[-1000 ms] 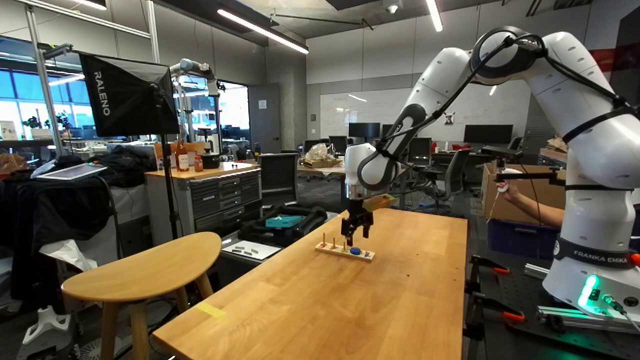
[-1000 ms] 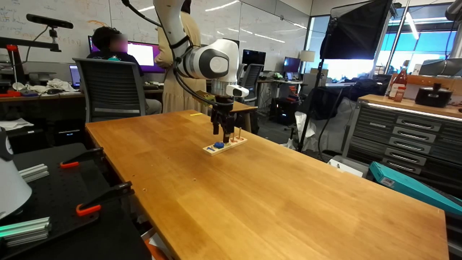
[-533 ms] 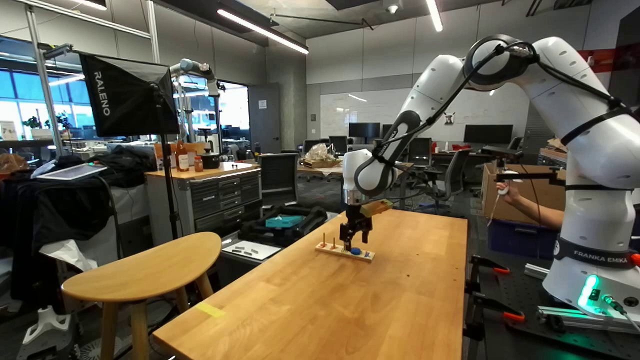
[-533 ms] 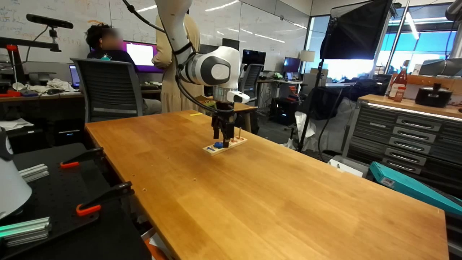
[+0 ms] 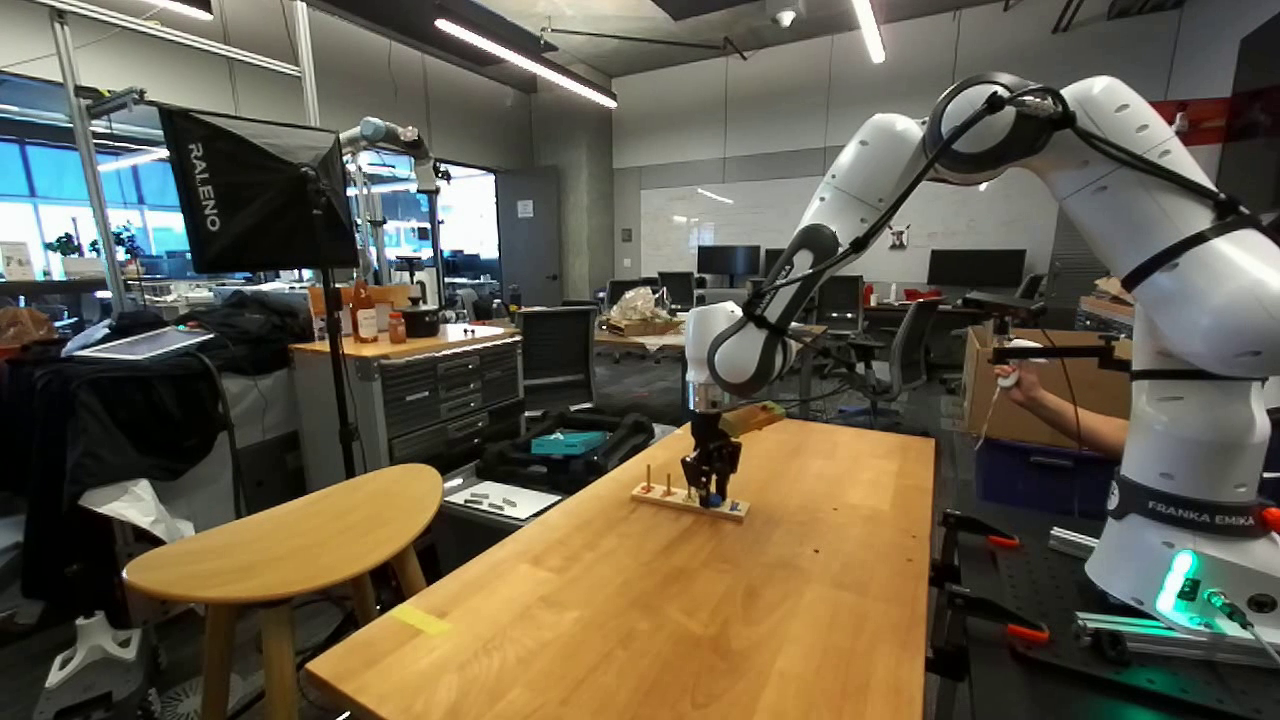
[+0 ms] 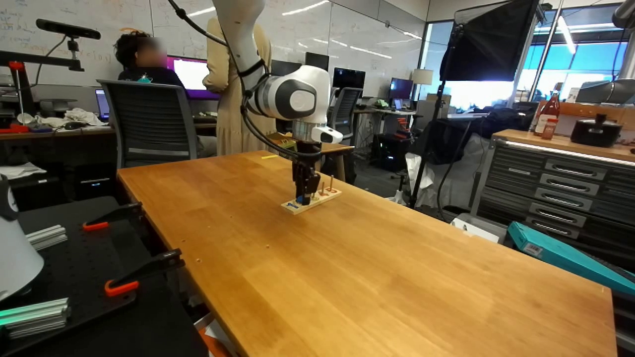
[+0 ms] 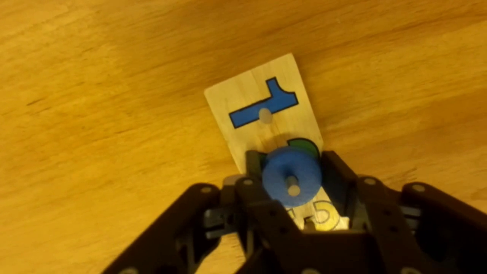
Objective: Pick up the blue lid from the wooden holder and put it on the table.
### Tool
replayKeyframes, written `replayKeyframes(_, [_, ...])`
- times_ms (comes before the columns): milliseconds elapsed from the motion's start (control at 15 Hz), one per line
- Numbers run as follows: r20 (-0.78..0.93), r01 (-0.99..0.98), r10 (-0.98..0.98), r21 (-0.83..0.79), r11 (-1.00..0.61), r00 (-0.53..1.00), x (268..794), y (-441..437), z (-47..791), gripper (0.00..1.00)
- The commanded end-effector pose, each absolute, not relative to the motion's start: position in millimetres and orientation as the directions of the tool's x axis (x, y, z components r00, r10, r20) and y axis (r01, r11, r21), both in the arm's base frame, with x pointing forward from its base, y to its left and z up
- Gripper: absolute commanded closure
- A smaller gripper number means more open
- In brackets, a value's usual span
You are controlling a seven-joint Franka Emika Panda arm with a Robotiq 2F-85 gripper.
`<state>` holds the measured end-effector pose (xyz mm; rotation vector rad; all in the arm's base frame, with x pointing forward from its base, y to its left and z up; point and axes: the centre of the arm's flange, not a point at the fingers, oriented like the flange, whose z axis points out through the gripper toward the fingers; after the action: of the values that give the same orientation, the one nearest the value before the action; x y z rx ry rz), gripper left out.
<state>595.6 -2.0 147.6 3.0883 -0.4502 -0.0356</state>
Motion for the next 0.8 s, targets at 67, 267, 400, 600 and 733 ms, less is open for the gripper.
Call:
replayKeyframes(67, [0.002, -0.296, -0.296, 0.015, -0.955, 0.955, 602, -1, 142, 0.81])
replayKeyframes(267, [0.001, -0.301, -0.301, 0.008, -0.954, 0.954, 605, -2, 150, 0.81])
replayKeyframes(400, [0.004, -0.296, -0.296, 0.003, -0.955, 0.955, 604, 1, 162, 0.81])
replayKeyframes(600, [0.027, -0.29, -0.29, -0.007, -0.957, 0.957, 603, 7, 188, 0.81])
replayKeyframes(733, [0.055, -0.293, -0.294, -0.014, -0.956, 0.954, 606, 6, 210, 0.81])
